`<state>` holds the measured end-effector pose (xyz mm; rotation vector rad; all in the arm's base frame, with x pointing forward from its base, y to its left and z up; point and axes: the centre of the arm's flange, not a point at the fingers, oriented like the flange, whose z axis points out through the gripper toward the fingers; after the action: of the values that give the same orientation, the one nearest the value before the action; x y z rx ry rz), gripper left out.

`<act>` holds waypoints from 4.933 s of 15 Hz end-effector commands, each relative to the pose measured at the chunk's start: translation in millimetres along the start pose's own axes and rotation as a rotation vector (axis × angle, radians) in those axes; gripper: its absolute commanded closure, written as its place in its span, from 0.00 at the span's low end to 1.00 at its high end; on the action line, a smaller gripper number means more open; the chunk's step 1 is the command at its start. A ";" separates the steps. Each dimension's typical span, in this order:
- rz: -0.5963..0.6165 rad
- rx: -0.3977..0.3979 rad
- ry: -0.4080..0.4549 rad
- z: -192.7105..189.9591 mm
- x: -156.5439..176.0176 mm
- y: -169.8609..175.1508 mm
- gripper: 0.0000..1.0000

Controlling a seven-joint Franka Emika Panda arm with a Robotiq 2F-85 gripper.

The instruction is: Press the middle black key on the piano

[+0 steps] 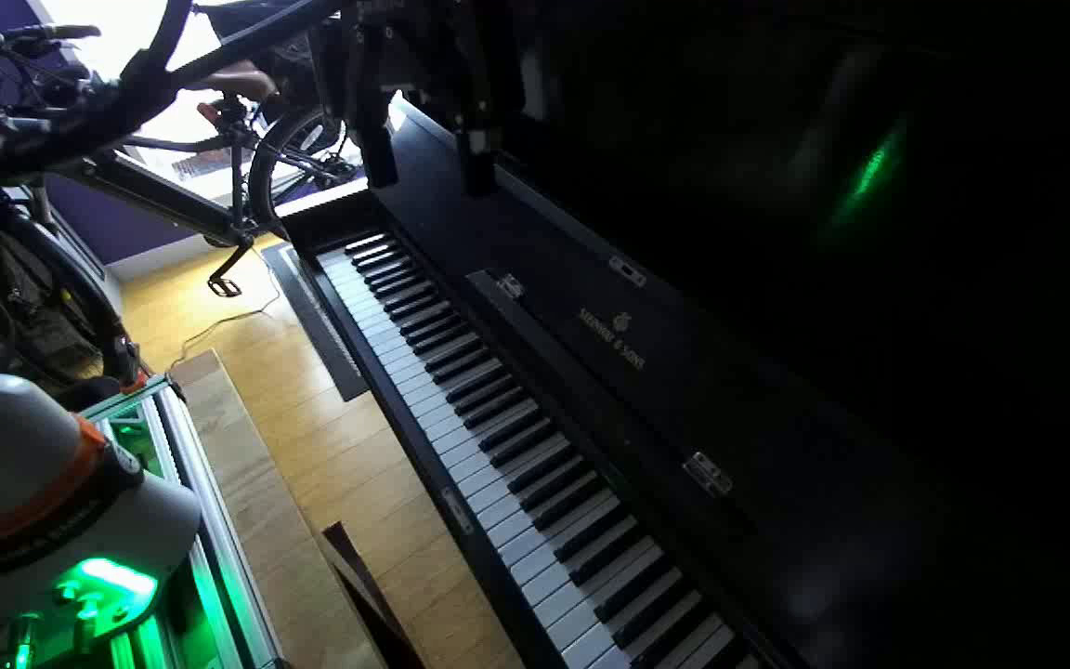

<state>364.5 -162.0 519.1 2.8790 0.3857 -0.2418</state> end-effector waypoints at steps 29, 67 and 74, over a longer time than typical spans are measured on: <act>-0.092 0.262 -0.103 119.2 41.8 -158.6 0.00; 0.175 0.379 0.239 287.3 137.1 -248.8 1.00; 0.185 0.371 0.251 297.1 153.6 -251.7 1.00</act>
<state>396.2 37.4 170.5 3.2947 0.1274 0.0790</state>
